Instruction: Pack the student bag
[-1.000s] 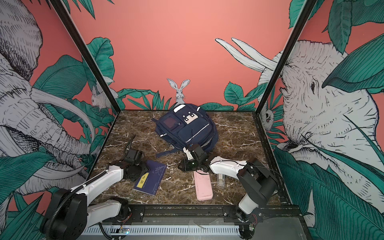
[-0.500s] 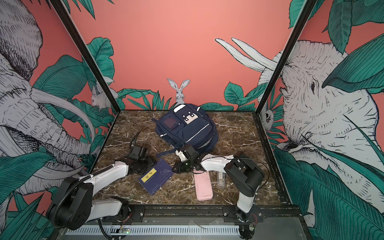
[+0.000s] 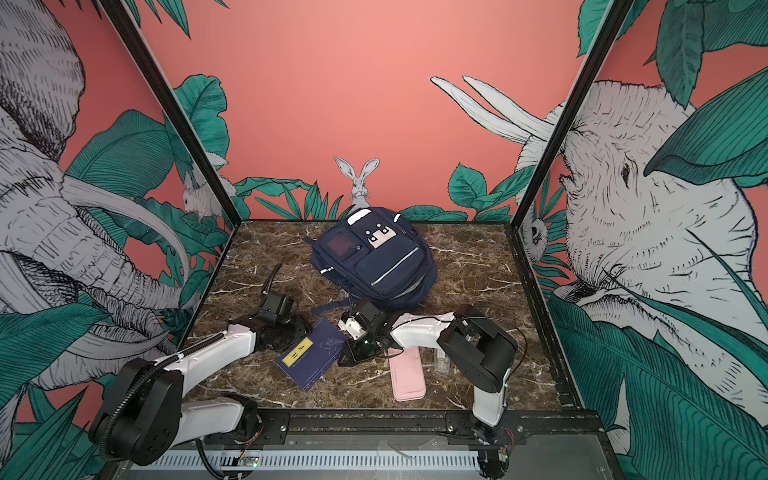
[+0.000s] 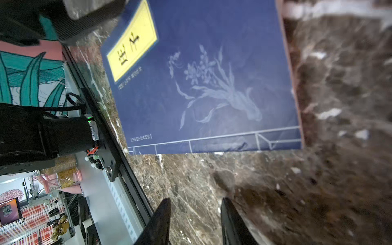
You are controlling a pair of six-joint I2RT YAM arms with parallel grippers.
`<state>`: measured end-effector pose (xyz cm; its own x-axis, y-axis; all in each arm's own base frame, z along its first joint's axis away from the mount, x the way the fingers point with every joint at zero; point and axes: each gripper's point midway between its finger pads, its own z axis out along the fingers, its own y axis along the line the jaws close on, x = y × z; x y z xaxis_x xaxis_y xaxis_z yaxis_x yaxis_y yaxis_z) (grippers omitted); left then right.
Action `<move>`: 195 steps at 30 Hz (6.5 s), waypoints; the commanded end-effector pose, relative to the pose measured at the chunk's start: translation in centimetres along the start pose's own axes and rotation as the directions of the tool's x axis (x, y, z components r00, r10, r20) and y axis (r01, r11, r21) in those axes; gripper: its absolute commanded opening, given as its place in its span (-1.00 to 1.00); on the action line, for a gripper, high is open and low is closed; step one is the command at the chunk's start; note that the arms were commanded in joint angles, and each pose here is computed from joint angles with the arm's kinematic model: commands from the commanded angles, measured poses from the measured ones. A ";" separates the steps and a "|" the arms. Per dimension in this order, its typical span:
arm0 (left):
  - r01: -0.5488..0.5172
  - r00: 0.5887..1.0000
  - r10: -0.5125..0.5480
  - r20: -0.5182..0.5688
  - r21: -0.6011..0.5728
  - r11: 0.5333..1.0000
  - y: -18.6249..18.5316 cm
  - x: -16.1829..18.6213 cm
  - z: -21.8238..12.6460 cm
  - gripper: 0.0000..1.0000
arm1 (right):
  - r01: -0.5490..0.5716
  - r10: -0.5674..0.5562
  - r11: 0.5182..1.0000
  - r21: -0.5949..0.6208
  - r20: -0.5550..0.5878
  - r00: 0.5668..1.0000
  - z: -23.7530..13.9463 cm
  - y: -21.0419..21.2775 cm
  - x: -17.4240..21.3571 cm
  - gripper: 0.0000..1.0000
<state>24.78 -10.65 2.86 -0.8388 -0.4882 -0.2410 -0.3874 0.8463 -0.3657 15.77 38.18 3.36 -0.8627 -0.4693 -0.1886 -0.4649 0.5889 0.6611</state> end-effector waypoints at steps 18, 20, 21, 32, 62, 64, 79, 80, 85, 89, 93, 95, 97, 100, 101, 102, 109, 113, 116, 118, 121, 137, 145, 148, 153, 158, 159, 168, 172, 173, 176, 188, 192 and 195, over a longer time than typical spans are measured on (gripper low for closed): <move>-0.191 0.960 0.197 -0.201 0.049 0.980 0.2 4.5 1.1 0.30 | -0.153 0.144 0.988 0.030 0.204 0.968 -1.0 -5.2 -8.5 -0.14; -0.218 0.952 0.225 -0.207 0.056 0.974 -0.3 4.9 1.0 0.30 | -0.157 0.150 0.988 0.015 0.208 0.967 -1.0 -5.2 -9.6 -0.14; -0.232 0.948 0.240 -0.211 0.062 0.971 -0.7 5.1 1.0 0.30 | -0.160 0.156 0.987 -0.001 0.209 0.965 -1.0 -5.1 -10.2 -0.14; -0.212 0.952 0.221 -0.211 0.065 0.975 -1.0 6.3 0.8 0.29 | -0.116 0.097 0.991 0.072 0.227 0.969 -3.1 -4.7 -11.5 -0.14; -0.199 0.943 0.213 -0.258 0.079 0.977 0.0 7.8 1.0 -0.13 | -0.173 0.176 0.984 -0.031 0.215 0.961 -0.9 -3.5 -7.5 -0.13; -0.198 0.940 0.214 -0.266 0.086 0.977 -0.1 8.0 1.1 -0.22 | -0.172 0.176 0.984 -0.039 0.218 0.960 -1.0 -3.3 -7.7 -0.12; -0.173 0.938 0.190 -0.291 0.085 0.981 0.2 8.6 2.3 -0.64 | -0.137 0.170 0.979 -0.153 0.233 0.958 -1.1 -1.4 -8.4 -0.08; -0.170 0.937 0.188 -0.294 0.087 0.982 0.1 8.7 2.4 -0.65 | -0.129 0.166 0.978 -0.165 0.236 0.958 -1.3 -1.1 -8.4 -0.07; -0.166 0.935 0.184 -0.302 0.084 0.982 0.2 8.8 2.7 -0.65 | -0.088 0.140 0.974 -0.207 0.249 0.958 -2.2 0.3 -8.5 -0.08; -0.162 0.937 0.182 -0.300 0.088 0.983 -0.1 8.6 2.8 -0.64 | -0.068 0.126 0.973 -0.223 0.260 0.957 -2.9 1.1 -8.8 -0.11; -0.174 0.937 0.190 -0.294 0.081 0.981 -0.2 8.3 2.7 -0.55 | -0.061 0.124 0.972 -0.225 0.276 0.953 -3.7 1.4 -9.1 -0.18; -0.182 0.936 0.196 -0.291 0.078 0.980 -0.2 8.1 2.6 -0.54 | -0.060 0.125 0.972 -0.226 0.284 0.951 -4.1 1.4 -9.3 -0.20; -0.179 0.937 0.194 -0.290 0.079 0.981 -0.3 7.9 2.5 -0.49 | -0.060 0.125 0.973 -0.224 0.290 0.949 -4.5 1.4 -9.4 -0.23; -0.176 0.938 0.194 -0.289 0.085 0.981 -0.6 7.8 2.5 -0.44 | -0.061 0.126 0.973 -0.221 0.295 0.947 -4.9 1.3 -9.4 -0.28; -0.174 0.938 0.192 -0.288 0.086 0.981 -0.6 7.8 2.5 -0.43 | -0.061 0.126 0.973 -0.220 0.296 0.947 -5.0 1.2 -9.4 -0.30; -0.170 0.940 0.188 -0.284 0.086 0.982 -0.6 7.8 2.5 -0.43 | -0.063 0.127 0.974 -0.217 0.298 0.946 -5.1 1.1 -9.3 -0.32; -0.166 0.948 0.186 -0.257 0.096 0.981 -0.8 7.4 2.0 -0.37 | -0.056 0.122 0.975 -0.213 0.309 0.943 -5.9 1.3 -9.6 -0.45; -0.164 0.947 0.186 -0.263 0.105 0.981 -1.1 7.4 2.0 -0.36 | -0.049 0.115 0.976 -0.214 0.309 0.944 -6.1 1.6 -9.8 -0.57; -0.170 0.942 0.196 -0.271 0.114 0.979 -1.5 7.4 2.0 -0.33 | -0.047 0.112 0.977 -0.210 0.311 0.944 -6.3 1.7 -9.8 -0.73; -0.181 0.941 0.207 -0.268 0.119 0.976 -1.9 7.1 1.8 -0.29 | -0.045 0.110 0.977 -0.206 0.314 0.943 -6.5 1.7 -9.9 -0.83; -0.224 0.938 0.245 -0.244 0.113 0.968 -2.4 6.3 0.9 -0.21 | -0.041 0.106 0.978 -0.202 0.324 0.940 -7.1 1.8 -10.0 -0.98; -0.560 0.828 0.558 0.043 0.083 0.824 -12.3 -3.0 -6.3 0.29 | -0.077 0.160 0.983 -0.166 0.574 0.803 -21.7 -2.2 -9.2 -1.00; -0.748 0.663 0.744 0.083 0.123 0.652 -20.7 -2.3 -5.2 0.27 | -0.211 0.269 0.962 -0.173 0.720 0.639 -30.0 -7.4 -6.1 -1.00; -0.832 0.552 0.827 0.101 0.126 0.540 -24.3 -1.0 -4.6 0.23 | -0.257 0.312 0.946 -0.196 0.762 0.567 -32.1 -9.1 -4.9 -1.00; -0.915 0.396 0.911 0.120 0.133 0.380 -29.3 1.2 -3.4 0.16 | -0.324 0.379 0.914 -0.242 0.795 0.474 -34.4 -11.5 -2.9 -1.00; -0.959 0.269 0.952 0.147 0.136 0.250 -32.9 2.8 -2.5 0.14 | -0.388 0.449 0.871 -0.303 0.811 0.375 -36.0 -13.8 -0.8 -1.00; -0.963 0.251 0.958 0.141 0.138 0.232 -33.2 3.1 -2.0 0.14 | -0.397 0.458 0.864 -0.311 0.812 0.360 -36.2 -14.1 -0.5 -1.00; -0.976 0.198 0.976 0.096 0.116 0.187 -34.7 3.5 1.7 0.09 | -0.401 0.476 0.853 -0.333 0.813 0.337 -36.1 -14.4 0.5 -1.00; -0.968 0.198 0.977 0.078 0.170 0.183 -35.0 4.7 2.7 0.04 | -0.404 0.481 0.851 -0.336 0.808 0.341 -35.5 -14.4 0.9 -1.00; -0.967 0.198 0.977 0.077 0.177 0.182 -35.0 4.9 2.9 0.02 | -0.406 0.483 0.850 -0.337 0.806 0.342 -35.4 -14.5 1.0 -1.00; -0.968 0.191 0.979 0.067 0.178 0.176 -34.8 5.4 3.5 -0.09 | -0.415 0.482 0.848 -0.329 0.804 0.347 -34.9 -14.7 1.3 -1.00; -0.974 0.164 0.984 0.072 0.170 0.150 -35.6 5.1 3.5 -1.00 | -0.427 0.489 0.843 -0.328 0.798 0.351 -34.5 -15.3 1.3 -1.00; -0.978 0.163 0.977 0.134 0.151 0.143 -37.3 4.0 0.8 -1.00 | -0.423 0.492 0.842 -0.336 0.799 0.345 -34.6 -15.6 1.0 -1.00; -0.978 0.173 0.967 0.184 0.145 0.147 -38.6 3.1 -1.7 -1.00 | -0.411 0.502 0.840 -0.355 0.796 0.338 -34.7 -15.7 0.6 -1.00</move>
<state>36.31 -44.15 12.50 -0.4971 0.7222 -0.4810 0.8128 0.5817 0.0334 28.68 5.72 16.73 -0.6961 0.6703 -0.2574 0.1149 0.4578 0.8816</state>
